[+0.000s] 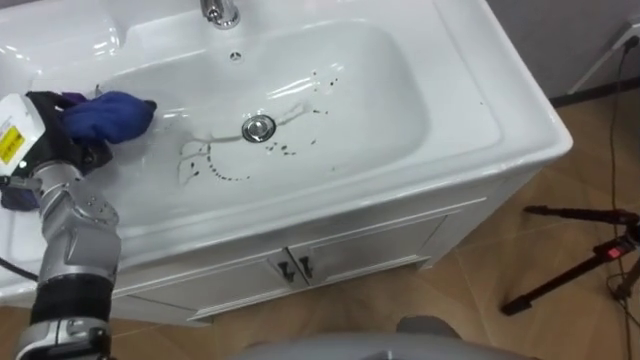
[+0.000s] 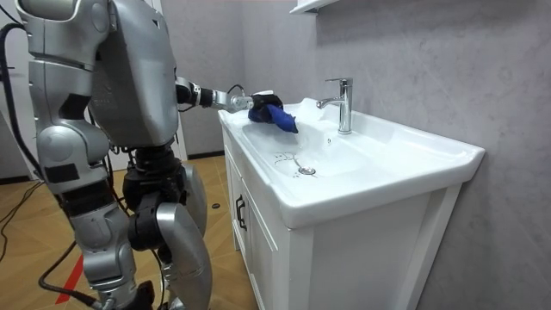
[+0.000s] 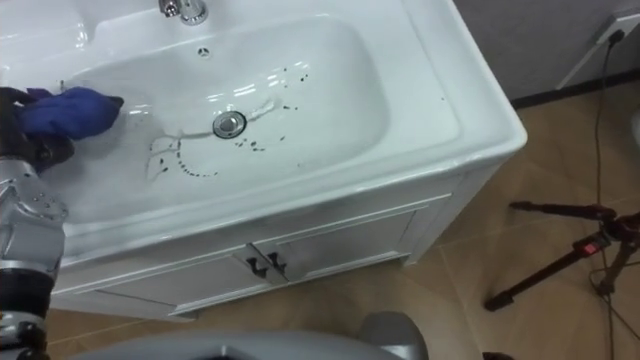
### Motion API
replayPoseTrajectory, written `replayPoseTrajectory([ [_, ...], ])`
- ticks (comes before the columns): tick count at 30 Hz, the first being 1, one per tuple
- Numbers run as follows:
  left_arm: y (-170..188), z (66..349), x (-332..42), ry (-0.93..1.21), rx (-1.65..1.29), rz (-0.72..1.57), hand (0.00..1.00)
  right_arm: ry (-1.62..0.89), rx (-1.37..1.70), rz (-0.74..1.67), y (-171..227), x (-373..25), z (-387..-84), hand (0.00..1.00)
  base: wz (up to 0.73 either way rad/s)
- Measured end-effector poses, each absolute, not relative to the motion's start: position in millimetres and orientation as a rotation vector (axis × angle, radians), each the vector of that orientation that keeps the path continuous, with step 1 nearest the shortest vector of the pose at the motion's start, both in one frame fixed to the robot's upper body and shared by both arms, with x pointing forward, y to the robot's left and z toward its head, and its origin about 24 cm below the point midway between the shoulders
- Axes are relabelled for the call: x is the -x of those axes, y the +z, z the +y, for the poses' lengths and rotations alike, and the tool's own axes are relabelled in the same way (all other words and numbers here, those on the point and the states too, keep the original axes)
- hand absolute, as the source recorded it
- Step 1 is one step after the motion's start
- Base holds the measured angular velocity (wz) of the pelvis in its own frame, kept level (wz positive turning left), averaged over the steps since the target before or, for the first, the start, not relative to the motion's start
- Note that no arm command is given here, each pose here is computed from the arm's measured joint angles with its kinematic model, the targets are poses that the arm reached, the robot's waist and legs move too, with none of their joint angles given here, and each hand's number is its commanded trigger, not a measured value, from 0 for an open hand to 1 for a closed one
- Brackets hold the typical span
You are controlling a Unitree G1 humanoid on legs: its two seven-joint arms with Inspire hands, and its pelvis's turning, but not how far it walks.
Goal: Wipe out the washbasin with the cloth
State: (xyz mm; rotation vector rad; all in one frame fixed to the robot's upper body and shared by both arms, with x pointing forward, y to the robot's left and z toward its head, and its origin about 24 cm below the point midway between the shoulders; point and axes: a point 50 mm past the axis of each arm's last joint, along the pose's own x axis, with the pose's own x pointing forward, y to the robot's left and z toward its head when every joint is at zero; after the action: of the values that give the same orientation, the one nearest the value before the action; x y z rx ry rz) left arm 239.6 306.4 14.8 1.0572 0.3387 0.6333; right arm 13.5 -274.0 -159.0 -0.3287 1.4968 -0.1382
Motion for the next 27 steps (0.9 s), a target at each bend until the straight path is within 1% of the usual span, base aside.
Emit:
replayPoseTrajectory([
  [8, 43.6, 288.7, -249.7, 0.689, -1.104, 0.066, 1.0, -0.107, 0.345, 1.491, -159.7, -4.1, -272.3, 0.0, 0.05],
  [11, 47.6, 283.2, -250.8, 0.702, -1.125, 0.008, 1.0, -0.095, 0.356, 1.51, -160.1, -0.2, -272.2, 0.0, 0.01],
  [17, 43.4, 272.0, -249.8, 0.648, -1.221, -0.035, 1.0, -0.029, 0.386, 1.526, -161.1, 2.5, -268.8, 0.0, -0.02],
  [23, 42.8, 270.6, -246.7, 0.633, -1.274, -0.048, 1.0, -0.03, 0.384, 1.534, -161.1, 4.3, -268.8, 0.0, -0.02],
  [27, 33.0, 270.2, -240.8, 0.593, -1.304, -0.001, 1.0, 0.003, 0.362, 1.544, -161.6, 2.9, -267.3, 0.0, -0.01],
])
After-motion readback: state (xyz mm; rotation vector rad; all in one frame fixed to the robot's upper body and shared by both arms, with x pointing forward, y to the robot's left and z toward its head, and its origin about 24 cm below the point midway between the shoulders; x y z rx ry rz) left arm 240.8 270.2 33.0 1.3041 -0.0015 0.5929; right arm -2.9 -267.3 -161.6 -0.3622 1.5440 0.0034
